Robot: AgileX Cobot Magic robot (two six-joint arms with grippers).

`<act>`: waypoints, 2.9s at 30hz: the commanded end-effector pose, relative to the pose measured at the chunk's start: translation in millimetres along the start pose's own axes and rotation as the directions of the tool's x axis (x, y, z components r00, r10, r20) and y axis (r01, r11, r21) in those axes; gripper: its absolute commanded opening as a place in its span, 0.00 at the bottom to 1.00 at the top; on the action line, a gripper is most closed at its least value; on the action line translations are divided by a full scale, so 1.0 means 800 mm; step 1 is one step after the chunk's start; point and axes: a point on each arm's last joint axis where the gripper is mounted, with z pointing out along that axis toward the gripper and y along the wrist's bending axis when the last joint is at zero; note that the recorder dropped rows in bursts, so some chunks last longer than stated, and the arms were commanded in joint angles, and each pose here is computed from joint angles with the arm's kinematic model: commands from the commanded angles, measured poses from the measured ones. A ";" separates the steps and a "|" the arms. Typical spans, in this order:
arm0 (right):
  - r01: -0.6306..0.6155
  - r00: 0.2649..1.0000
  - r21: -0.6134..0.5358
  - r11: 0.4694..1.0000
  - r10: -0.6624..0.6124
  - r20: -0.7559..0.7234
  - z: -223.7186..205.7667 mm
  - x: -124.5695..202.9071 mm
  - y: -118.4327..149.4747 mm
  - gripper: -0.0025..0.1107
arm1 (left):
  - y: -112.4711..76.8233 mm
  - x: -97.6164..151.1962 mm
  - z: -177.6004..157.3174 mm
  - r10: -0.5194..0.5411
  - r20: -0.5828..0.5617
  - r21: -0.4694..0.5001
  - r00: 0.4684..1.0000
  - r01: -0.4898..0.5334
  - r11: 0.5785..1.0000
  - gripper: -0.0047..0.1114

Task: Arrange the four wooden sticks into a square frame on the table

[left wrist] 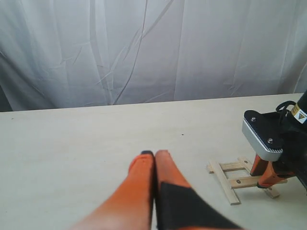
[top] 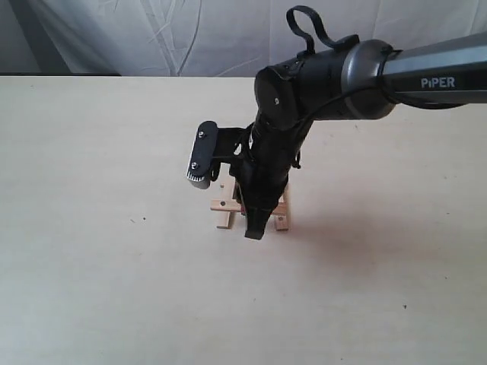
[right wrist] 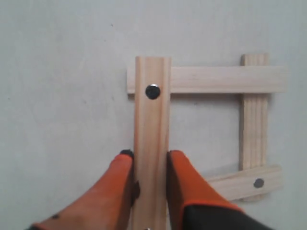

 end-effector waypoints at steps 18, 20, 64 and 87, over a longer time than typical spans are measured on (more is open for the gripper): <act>0.050 0.999 -0.002 0.999 -0.050 -0.010 0.031 0.005 -0.003 0.17 | 0.000 -0.002 -0.002 0.003 0.009 -0.004 1.000 -0.003 1.000 0.04; 0.056 0.998 0.000 0.998 -0.056 -0.015 0.031 0.006 -0.003 0.31 | 0.000 -0.002 -0.002 0.003 0.009 -0.004 1.000 -0.003 1.000 0.04; -0.846 0.360 0.092 0.526 0.433 0.826 -0.263 0.236 0.196 0.03 | -0.004 0.006 0.007 -0.001 0.057 0.034 0.998 -0.001 0.999 0.04; -0.955 0.234 0.146 0.256 0.356 0.905 -0.186 0.309 0.255 0.03 | -0.004 0.006 0.007 0.001 0.057 0.033 0.998 -0.003 0.999 0.04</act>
